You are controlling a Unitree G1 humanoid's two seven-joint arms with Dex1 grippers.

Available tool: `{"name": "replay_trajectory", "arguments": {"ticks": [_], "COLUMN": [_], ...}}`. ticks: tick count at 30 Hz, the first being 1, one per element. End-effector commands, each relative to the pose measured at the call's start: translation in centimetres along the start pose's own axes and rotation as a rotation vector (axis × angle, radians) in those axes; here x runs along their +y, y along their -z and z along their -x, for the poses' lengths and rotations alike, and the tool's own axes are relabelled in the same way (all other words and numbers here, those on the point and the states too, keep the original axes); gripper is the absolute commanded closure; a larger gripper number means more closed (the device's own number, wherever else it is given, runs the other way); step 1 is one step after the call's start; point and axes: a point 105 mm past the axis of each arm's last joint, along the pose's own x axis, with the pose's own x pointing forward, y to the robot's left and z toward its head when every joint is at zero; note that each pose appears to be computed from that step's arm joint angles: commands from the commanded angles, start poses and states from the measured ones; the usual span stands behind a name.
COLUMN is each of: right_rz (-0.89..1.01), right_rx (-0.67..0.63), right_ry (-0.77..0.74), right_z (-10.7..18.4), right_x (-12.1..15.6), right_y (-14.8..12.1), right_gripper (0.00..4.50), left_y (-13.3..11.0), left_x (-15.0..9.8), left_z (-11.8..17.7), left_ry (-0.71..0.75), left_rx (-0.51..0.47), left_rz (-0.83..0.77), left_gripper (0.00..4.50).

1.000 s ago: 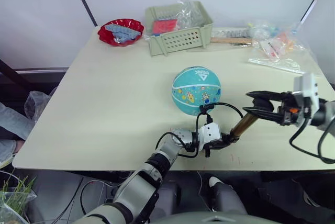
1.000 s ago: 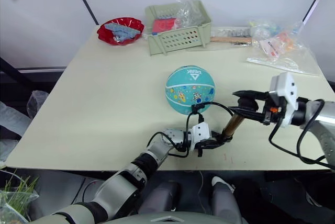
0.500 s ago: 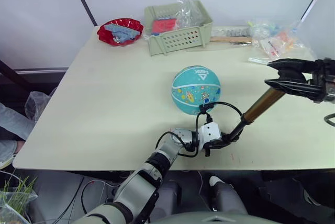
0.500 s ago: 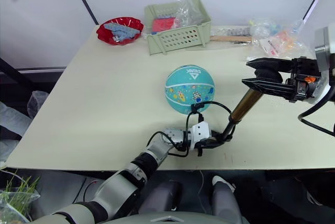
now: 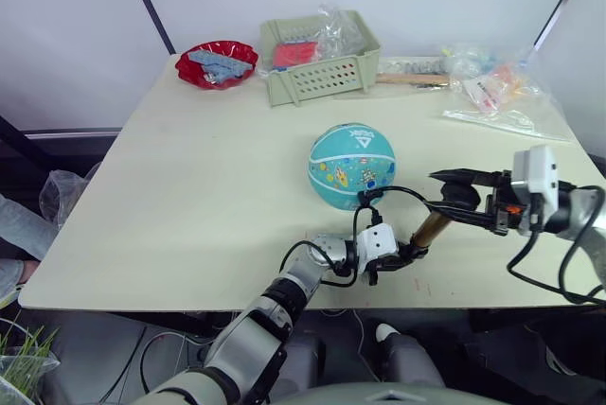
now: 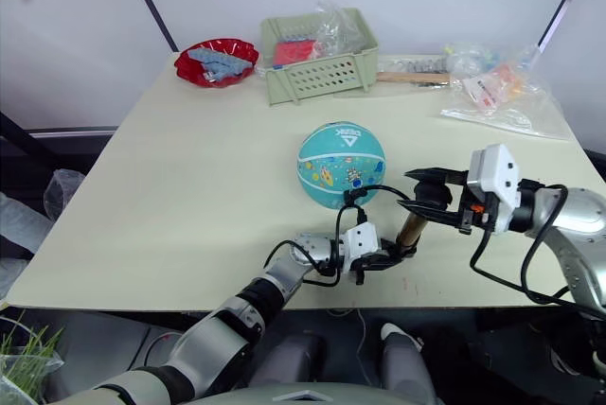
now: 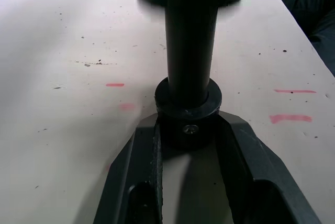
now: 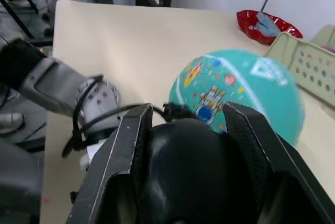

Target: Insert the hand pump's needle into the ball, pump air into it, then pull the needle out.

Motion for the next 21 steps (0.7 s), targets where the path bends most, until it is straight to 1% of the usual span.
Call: {"name": "replay_trajectory", "arguments": {"ticks": [1,3,4,7,11,14,17,21], "right_rz": [-0.065,-0.059,-0.051,-0.042,0.001,0.010,0.029,0.029], "right_rx": [0.088,0.090,0.079,0.010,-0.032,-0.058,-0.094,-0.100], "right_ry": [0.010,0.019,0.020,0.033,0.017,0.016,0.026,0.018], "right_z": [-0.3,-0.2,0.0,0.4,1.7,2.5,3.7,4.7], "right_x": [0.6,0.5,0.3,-0.5,-1.6,-2.1,-2.7,-2.7], "right_y": [3.4,3.5,3.1,0.9,-2.7,-4.9,-7.8,-10.0], "right_gripper": [2.83,2.83,2.83,2.83,2.83,2.83,2.83,2.83], "left_y": [4.9,4.9,4.9,4.9,4.8,4.8,4.9,5.0], "left_x": [-2.3,-2.3,-2.2,-2.2,-2.2,-2.2,-2.1,-2.1], "left_z": [1.0,1.0,1.0,1.1,1.1,1.2,1.2,1.3], "left_ry": [0.045,0.044,0.043,0.043,0.051,0.053,0.053,0.050], "left_rx": [0.165,0.165,0.165,0.166,0.165,0.167,0.169,0.170], "left_rz": [0.112,0.111,0.111,0.113,0.112,0.110,0.108,0.109], "left_gripper": [3.45,3.45,3.45,3.45,3.45,3.45,3.45,3.45]}}
